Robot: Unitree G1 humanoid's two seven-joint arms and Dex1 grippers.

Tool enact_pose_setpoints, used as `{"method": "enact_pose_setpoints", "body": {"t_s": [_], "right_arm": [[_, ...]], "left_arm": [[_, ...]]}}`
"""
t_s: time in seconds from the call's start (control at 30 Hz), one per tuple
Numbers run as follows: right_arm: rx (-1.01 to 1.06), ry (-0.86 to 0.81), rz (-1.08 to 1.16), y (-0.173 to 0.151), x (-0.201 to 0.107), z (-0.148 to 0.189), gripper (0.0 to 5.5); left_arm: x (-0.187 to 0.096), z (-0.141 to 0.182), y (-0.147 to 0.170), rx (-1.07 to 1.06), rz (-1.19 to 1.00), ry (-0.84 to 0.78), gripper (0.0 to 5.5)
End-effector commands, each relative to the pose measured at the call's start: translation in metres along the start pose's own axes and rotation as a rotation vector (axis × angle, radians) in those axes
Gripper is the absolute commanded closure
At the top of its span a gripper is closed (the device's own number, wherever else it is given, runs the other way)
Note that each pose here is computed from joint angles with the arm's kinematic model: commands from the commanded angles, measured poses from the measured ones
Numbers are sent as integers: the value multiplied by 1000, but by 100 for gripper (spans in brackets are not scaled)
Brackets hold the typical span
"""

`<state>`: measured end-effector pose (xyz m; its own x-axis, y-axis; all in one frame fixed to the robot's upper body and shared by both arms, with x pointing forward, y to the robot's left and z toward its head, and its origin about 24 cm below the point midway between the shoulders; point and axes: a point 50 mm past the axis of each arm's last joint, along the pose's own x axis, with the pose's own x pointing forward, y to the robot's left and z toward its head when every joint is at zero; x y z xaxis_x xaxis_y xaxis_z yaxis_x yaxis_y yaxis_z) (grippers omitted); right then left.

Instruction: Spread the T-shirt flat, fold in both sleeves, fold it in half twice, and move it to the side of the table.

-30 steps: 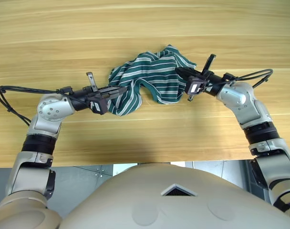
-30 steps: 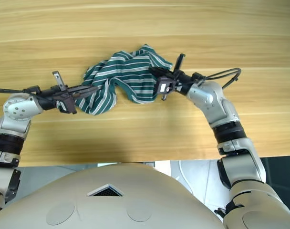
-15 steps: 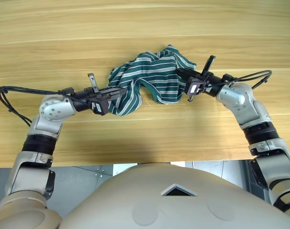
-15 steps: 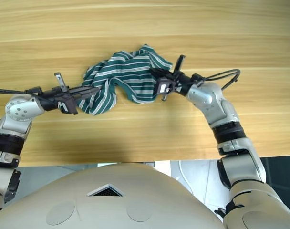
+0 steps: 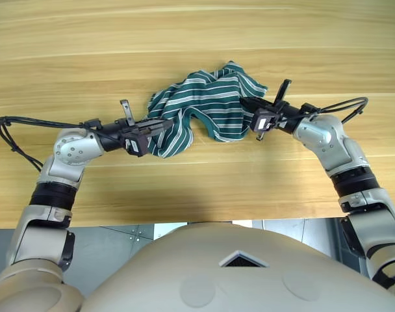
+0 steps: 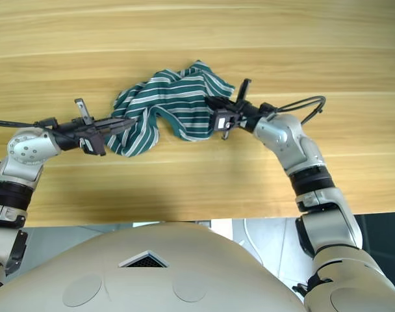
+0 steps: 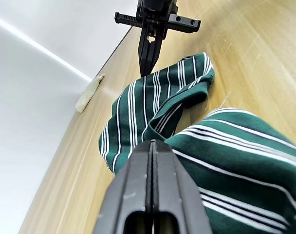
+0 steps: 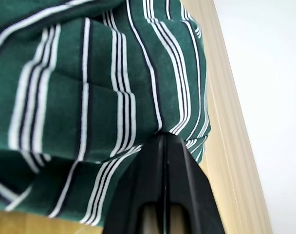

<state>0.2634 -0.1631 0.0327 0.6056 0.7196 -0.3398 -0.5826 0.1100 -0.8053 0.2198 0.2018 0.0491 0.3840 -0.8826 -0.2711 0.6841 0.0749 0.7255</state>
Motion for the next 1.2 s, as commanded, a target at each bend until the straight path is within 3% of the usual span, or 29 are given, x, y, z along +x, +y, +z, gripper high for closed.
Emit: {"method": "enact_pose_setpoints", "body": {"t_s": [0.03,0.9,1.2], "right_arm": [[-17,22,2,-3,1,-3,549],[-16,41,6,0,-1,-6,549],[-109,144,244,28,20,-22,549]], "left_arm": [[-1,-1,3,24,-14,11,550],[4,-3,4,28,-30,-1,550],[-29,-3,12,95,-153,125,550]]}}
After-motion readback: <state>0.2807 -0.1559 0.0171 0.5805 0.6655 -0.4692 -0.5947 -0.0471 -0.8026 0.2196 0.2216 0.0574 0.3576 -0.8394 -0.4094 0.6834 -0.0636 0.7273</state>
